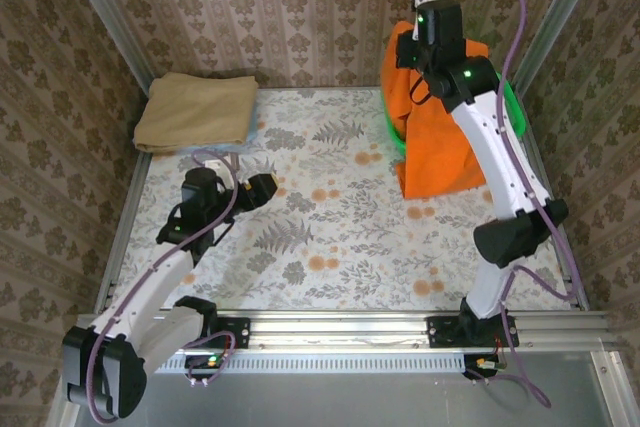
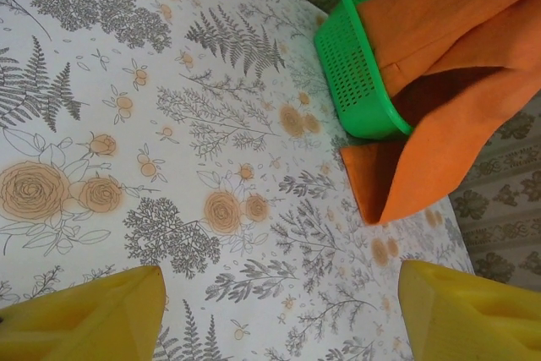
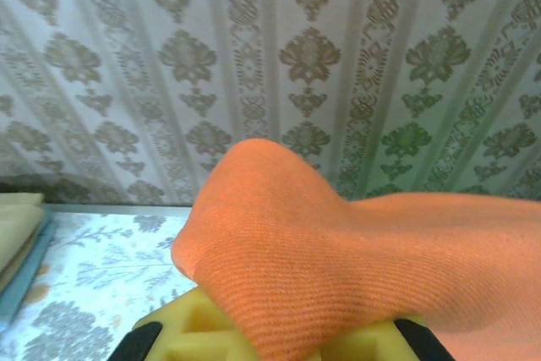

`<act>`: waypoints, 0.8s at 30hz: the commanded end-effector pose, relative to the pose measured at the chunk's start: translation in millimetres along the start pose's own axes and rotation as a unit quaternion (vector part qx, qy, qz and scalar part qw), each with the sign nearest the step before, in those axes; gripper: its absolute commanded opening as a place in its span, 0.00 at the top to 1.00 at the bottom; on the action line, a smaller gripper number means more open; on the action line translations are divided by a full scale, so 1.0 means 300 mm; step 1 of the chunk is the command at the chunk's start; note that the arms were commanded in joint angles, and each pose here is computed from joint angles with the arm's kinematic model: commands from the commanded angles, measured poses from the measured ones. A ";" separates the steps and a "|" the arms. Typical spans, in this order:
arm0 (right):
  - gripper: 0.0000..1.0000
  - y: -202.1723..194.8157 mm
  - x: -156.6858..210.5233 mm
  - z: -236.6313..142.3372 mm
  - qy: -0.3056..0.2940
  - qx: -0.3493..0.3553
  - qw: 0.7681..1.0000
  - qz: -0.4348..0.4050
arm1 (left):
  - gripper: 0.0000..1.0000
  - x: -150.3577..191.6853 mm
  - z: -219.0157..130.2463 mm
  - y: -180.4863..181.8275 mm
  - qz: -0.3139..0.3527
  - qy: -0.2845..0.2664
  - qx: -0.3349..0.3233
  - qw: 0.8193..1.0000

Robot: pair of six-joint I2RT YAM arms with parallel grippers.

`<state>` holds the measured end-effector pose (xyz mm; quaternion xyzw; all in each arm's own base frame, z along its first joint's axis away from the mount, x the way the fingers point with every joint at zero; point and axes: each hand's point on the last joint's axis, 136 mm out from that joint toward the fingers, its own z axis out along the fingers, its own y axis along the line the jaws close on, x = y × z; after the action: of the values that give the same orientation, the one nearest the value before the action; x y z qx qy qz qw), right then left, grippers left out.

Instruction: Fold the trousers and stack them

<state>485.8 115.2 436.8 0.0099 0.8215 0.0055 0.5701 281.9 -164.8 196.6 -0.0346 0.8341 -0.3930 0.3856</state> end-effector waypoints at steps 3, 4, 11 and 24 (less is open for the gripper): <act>1.00 0.170 -0.143 -0.278 -0.083 -0.114 0.990 0.015 | 0.27 -0.054 -0.051 -0.051 0.026 -0.031 0.003 0.999; 1.00 0.202 -0.133 -0.300 -0.083 -0.130 0.988 0.014 | 0.27 -0.059 -0.059 -0.054 0.029 -0.033 0.000 0.999; 1.00 0.240 -0.159 -0.457 -0.134 -0.128 0.983 -0.011 | 0.26 -0.092 -0.113 -0.090 0.046 -0.047 -0.004 0.998; 1.00 0.718 0.388 -0.651 0.016 -0.371 0.928 0.021 | 0.25 -0.144 -0.261 0.031 0.035 -0.111 -0.134 0.984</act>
<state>267.2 313.0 422.7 -0.2323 0.7703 0.2589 0.5344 263.0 -119.2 244.2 -0.0694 0.8245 -0.3137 0.4658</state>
